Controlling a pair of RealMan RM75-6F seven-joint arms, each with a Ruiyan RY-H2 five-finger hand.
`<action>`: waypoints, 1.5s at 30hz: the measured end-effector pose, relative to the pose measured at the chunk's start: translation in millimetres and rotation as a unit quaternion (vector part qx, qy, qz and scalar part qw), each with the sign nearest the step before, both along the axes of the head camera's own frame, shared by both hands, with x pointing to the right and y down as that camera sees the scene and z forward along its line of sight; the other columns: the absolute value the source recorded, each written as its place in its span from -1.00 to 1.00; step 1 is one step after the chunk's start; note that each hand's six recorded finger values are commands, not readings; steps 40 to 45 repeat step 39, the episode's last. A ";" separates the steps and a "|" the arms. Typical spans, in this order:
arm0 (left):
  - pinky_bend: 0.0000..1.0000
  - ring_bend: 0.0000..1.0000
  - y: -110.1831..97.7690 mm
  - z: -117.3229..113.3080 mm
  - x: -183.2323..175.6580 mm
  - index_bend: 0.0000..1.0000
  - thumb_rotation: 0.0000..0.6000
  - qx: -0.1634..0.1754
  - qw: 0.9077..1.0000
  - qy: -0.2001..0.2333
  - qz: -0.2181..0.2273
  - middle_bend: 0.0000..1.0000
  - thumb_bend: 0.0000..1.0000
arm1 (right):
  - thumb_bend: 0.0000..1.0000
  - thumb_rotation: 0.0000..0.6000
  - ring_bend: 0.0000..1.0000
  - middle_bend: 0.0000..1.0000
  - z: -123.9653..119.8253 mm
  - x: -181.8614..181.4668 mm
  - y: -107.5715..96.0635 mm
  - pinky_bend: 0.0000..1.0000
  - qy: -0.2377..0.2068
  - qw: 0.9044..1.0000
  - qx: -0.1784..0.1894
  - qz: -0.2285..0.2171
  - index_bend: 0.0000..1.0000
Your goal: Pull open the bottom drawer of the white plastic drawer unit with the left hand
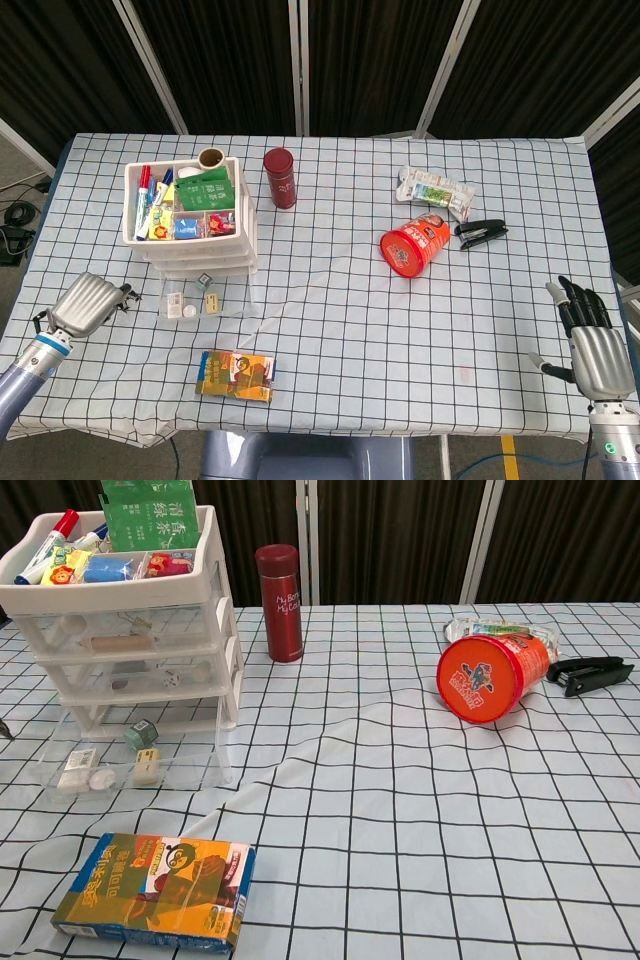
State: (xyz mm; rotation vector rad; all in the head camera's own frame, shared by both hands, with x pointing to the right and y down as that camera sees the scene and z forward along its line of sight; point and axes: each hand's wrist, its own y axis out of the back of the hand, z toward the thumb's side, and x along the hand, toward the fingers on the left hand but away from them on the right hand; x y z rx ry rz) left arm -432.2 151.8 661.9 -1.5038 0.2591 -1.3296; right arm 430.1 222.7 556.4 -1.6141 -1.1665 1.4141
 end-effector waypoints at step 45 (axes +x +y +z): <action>-1.00 -1.00 89.4 -62.6 8.9 -1.00 1.00 0.100 0.940 0.184 -0.270 -1.00 -1.00 | -0.94 1.00 -1.00 -1.00 6.4 -5.2 1.0 -1.00 0.022 0.999 0.005 -0.023 -0.98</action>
